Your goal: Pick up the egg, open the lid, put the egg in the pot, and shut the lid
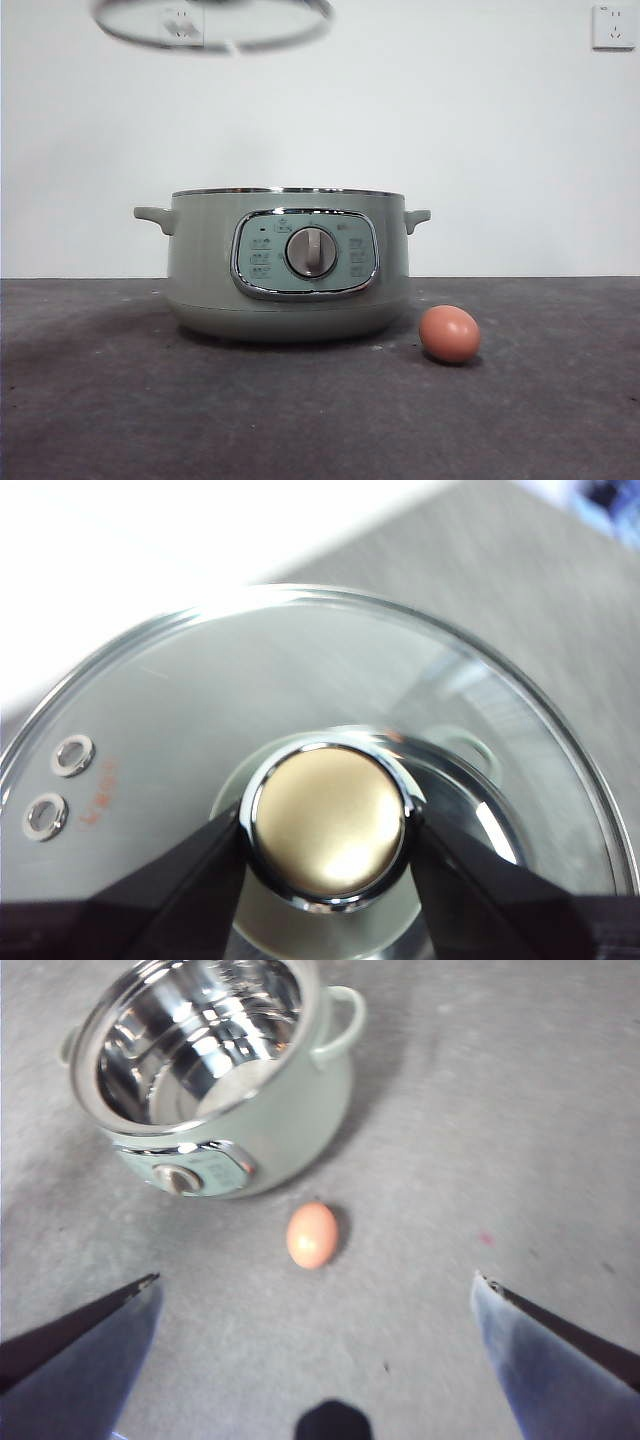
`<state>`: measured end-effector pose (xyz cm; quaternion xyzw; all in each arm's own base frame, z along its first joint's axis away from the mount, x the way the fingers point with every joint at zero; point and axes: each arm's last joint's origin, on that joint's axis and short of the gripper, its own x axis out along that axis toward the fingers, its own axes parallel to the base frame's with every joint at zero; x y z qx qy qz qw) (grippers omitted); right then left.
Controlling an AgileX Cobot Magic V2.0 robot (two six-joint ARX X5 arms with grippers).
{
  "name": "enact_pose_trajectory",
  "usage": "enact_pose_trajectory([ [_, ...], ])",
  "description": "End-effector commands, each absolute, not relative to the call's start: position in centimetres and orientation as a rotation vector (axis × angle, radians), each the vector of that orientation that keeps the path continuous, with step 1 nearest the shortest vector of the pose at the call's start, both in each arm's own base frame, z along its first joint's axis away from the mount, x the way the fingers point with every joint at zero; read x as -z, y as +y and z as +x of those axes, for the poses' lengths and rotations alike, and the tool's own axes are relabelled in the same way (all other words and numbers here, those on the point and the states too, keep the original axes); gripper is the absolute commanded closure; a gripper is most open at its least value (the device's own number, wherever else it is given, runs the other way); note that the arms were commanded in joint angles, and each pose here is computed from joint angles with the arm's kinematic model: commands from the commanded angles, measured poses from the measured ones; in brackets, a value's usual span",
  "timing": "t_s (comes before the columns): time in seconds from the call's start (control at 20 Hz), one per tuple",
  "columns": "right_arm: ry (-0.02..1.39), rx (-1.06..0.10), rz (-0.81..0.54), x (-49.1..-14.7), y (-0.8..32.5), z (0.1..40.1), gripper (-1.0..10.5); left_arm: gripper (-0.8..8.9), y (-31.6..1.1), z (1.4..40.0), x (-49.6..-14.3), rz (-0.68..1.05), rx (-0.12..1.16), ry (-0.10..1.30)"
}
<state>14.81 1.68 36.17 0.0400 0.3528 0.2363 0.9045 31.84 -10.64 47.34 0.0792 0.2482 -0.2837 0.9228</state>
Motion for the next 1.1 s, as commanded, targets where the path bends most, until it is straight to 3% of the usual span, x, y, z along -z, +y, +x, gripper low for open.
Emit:
enact_pose_trajectory([
  [0.05, 0.739, -0.532, 0.074, -35.8, 2.5, 16.4, 2.9, 8.20, -8.1, 28.6, -50.5, 0.163, 0.545, 0.405],
  [0.3, 0.865, -0.597, 0.009, -32.9, 5.6, 21.2, 2.9, 8.20, -4.8, 22.7, -52.6, 0.179, 0.502, 0.423],
  [0.7, 1.050, -0.630, -0.123, -25.7, 11.5, 27.2, 2.9, 8.19, -2.9, 13.5, -54.4, 0.200, 0.424, 0.389],
  [1.1, 1.185, -0.616, -0.186, -19.9, 14.0, 29.7, 2.9, 8.20, -1.8, 7.0, -51.8, 0.189, 0.421, 0.377],
])
